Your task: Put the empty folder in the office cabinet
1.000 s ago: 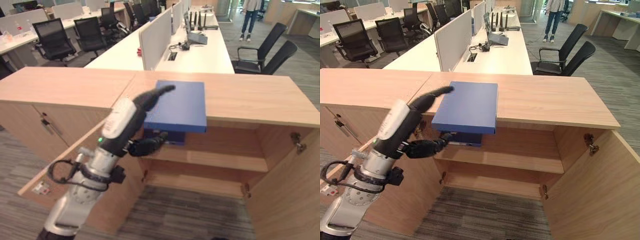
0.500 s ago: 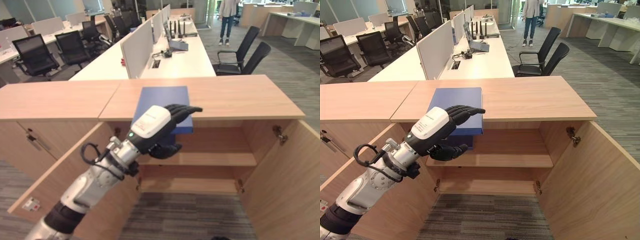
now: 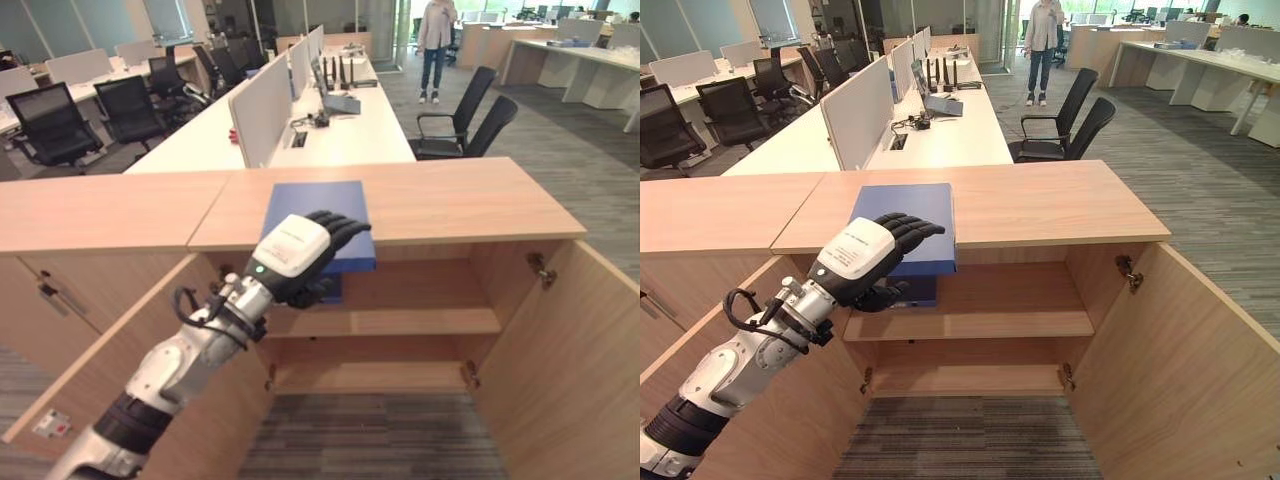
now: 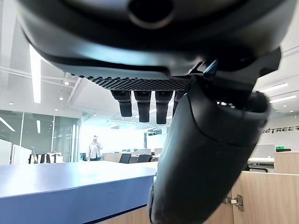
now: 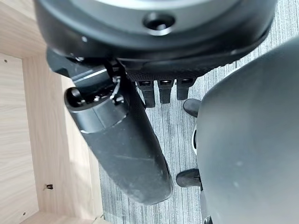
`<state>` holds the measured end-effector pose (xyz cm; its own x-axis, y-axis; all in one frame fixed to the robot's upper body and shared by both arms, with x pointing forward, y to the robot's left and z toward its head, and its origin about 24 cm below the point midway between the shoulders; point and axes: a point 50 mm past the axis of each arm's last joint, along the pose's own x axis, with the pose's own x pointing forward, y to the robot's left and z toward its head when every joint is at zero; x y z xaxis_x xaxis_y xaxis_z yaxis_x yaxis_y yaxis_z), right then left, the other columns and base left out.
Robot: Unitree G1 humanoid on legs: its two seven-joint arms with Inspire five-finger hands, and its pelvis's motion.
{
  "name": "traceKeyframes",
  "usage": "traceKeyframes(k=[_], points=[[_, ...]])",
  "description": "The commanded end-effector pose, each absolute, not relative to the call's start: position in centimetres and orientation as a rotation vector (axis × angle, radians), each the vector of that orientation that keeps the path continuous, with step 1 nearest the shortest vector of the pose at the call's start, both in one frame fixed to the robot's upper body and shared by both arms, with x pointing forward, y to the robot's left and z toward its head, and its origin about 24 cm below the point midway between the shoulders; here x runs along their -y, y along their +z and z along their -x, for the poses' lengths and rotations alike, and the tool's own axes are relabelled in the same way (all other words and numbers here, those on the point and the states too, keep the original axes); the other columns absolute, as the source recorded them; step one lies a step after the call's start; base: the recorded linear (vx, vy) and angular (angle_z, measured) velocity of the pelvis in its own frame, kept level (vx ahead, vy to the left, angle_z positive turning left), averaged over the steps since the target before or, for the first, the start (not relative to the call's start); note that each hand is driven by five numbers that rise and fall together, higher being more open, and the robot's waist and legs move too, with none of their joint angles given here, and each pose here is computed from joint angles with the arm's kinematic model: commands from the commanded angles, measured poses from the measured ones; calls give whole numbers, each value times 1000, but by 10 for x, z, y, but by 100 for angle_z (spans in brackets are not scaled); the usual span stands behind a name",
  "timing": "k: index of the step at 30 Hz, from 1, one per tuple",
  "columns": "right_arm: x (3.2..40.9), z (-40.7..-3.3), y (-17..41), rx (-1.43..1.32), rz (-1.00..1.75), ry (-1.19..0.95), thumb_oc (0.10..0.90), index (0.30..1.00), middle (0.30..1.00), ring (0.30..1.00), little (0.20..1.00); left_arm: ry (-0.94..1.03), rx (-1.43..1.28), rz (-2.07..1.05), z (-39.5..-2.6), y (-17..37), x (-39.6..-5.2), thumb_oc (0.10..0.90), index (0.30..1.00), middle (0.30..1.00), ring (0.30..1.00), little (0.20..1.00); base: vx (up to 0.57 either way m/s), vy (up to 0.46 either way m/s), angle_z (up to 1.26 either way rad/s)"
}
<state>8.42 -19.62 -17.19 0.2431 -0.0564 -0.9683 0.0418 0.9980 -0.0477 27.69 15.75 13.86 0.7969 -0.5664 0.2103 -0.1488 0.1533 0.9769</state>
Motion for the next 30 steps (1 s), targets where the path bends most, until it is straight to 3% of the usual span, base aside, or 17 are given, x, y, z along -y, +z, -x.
traceKeyframes(k=[1, 25, 26, 27, 28, 29, 30], points=[[180, -89, -173, -1323, 46, 4, 800, 900, 900, 900, 900, -86, 801, -1422, -296, 191, -163, 800, 900, 900, 900, 900, -3, 2, -4], [185, -94, -171, -1296, 77, -19, 800, 900, 900, 900, 900, 15, 419, -1645, -349, 133, -187, 800, 900, 900, 900, 900, -2, 5, -5], [185, -94, -171, -1296, 77, -20, 800, 900, 900, 900, 900, 15, 419, -1645, -349, 133, -187, 758, 836, 836, 836, 836, -13, 7, -10], [184, -94, -171, -1292, 75, -20, 800, 900, 900, 900, 900, 26, 405, -1667, -350, 129, -189, 591, 587, 587, 587, 587, -6, 5, -7], [184, -94, -171, -1292, 75, -20, 800, 900, 900, 900, 900, 26, 405, -1666, -350, 129, -189, 574, 561, 561, 561, 561, -4, 6, -5], [184, -94, -171, -1290, 75, -19, 800, 900, 900, 900, 900, 37, 397, -1686, -351, 127, -191, 485, 427, 427, 427, 427, 2, 4, -3], [183, -95, -171, -1288, 77, -17, 800, 900, 900, 900, 900, 51, 393, -1704, -351, 125, -194, 458, 387, 387, 387, 387, -1, 5, -3]])
